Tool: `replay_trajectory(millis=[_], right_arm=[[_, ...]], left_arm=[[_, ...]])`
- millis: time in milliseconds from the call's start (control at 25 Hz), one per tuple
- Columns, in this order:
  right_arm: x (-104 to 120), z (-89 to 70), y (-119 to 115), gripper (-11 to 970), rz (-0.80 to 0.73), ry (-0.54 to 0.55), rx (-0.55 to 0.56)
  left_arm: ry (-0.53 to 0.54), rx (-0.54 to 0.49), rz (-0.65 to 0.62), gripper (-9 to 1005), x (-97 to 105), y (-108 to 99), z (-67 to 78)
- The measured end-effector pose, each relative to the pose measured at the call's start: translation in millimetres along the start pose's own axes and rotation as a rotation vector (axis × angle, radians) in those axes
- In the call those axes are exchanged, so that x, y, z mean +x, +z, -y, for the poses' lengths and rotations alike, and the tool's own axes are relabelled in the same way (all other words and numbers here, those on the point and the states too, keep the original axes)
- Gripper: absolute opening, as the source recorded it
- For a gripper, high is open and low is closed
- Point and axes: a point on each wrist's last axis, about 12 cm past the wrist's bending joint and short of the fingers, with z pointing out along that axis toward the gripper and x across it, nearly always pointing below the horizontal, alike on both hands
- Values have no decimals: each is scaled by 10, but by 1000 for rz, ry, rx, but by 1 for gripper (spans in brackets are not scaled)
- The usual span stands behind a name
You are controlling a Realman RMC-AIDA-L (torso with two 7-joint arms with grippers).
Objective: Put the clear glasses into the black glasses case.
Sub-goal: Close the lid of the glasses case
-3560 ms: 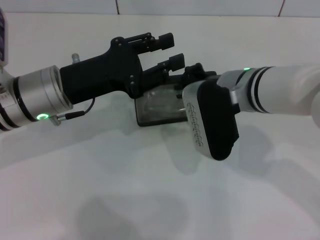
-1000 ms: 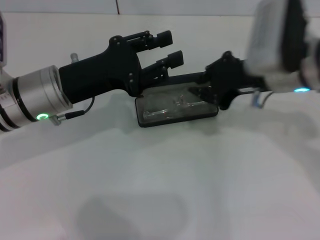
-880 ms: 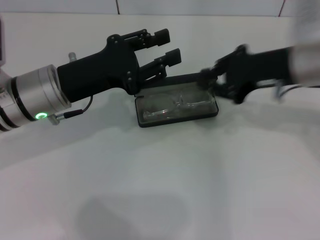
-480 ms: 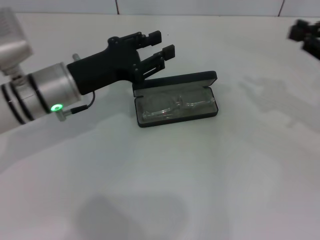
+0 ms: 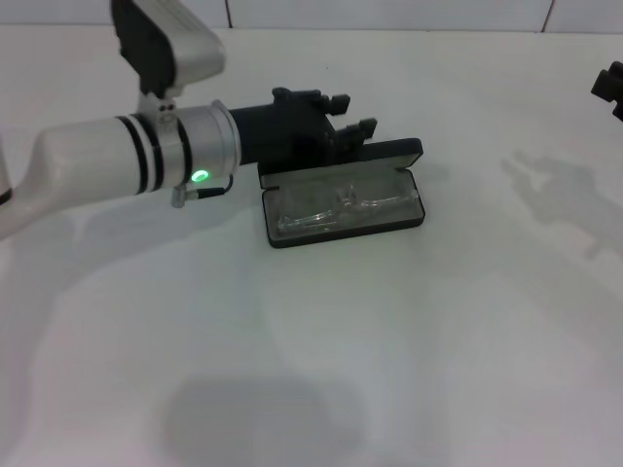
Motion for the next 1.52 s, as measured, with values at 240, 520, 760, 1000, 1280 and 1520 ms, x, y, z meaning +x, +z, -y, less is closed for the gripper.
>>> replay_trajectory(millis=[240, 520, 760, 1000, 1280, 1520], right_arm=[[14, -1, 5, 190, -3, 2, 2], [40, 11, 29, 190, -8, 0, 10], [43, 8, 69, 190, -6, 1, 4], [37, -4, 118, 190, -9, -2, -11], [15, -7, 160, 190, -8, -9, -21], [12, 1, 187, 190, -17, -14, -20]], left_arm=[[36, 8, -52, 481, 36, 69, 54], [58, 62, -76, 481, 136, 38, 145], [74, 88, -65, 481, 175, -2, 179], [86, 89, -65, 481, 170, -1, 178], [85, 66, -76, 500, 197, -12, 148], [90, 44, -94, 522, 220, -9, 124]])
